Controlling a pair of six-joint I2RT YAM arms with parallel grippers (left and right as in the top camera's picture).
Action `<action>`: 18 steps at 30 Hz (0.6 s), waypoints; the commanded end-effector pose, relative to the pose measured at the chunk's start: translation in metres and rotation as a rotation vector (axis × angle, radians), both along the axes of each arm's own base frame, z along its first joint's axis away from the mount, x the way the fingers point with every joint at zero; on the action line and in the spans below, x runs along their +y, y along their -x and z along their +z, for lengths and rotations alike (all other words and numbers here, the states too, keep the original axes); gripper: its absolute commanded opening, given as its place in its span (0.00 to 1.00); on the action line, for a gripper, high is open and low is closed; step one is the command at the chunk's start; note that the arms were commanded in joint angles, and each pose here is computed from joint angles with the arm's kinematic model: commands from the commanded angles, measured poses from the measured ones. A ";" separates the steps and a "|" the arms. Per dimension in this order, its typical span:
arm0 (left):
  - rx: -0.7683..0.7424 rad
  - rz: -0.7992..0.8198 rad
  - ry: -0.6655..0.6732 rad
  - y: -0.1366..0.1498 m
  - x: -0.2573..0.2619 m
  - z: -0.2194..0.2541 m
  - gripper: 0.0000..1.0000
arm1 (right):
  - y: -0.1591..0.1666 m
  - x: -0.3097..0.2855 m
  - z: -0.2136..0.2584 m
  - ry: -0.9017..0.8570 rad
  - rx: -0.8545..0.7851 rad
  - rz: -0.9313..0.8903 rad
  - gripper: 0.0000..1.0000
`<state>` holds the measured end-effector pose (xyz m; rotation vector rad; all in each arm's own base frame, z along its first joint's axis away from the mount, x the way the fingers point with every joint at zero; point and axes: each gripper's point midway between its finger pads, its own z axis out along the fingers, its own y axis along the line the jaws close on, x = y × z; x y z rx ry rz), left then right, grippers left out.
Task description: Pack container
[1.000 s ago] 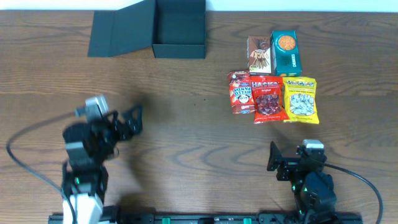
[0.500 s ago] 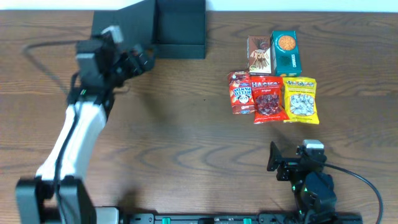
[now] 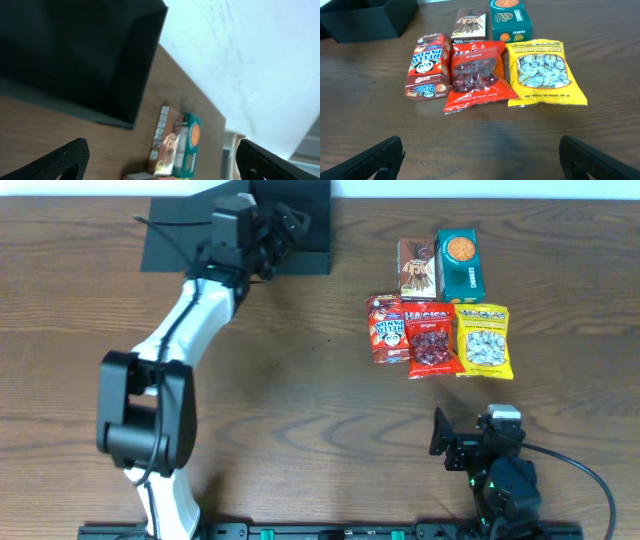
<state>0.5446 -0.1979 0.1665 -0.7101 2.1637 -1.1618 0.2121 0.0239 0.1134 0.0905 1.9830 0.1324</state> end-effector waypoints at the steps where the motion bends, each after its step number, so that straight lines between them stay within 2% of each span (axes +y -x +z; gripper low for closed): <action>1: -0.032 0.028 0.082 -0.010 -0.015 0.022 0.95 | 0.000 -0.001 -0.004 0.011 0.005 -0.001 0.99; 5: -0.056 -0.047 0.124 -0.004 -0.026 0.033 0.95 | 0.000 -0.001 -0.004 0.011 0.005 -0.001 0.99; 7: -0.058 -0.003 0.114 -0.010 -0.018 0.032 0.99 | 0.000 -0.001 -0.004 0.011 0.005 -0.001 0.99; 11: -0.002 0.050 0.181 -0.013 -0.011 0.032 1.00 | 0.000 -0.001 -0.004 0.011 0.005 -0.001 0.99; 14: 0.037 0.111 0.164 -0.014 -0.005 0.022 0.92 | 0.000 -0.001 -0.004 0.011 0.005 -0.001 0.99; 17: 0.155 0.244 0.156 -0.009 0.006 -0.002 0.93 | 0.000 -0.001 -0.004 0.011 0.005 -0.001 0.99; 18: 0.182 0.272 0.153 -0.008 0.009 -0.007 0.91 | 0.000 -0.001 -0.004 0.011 0.005 -0.001 0.99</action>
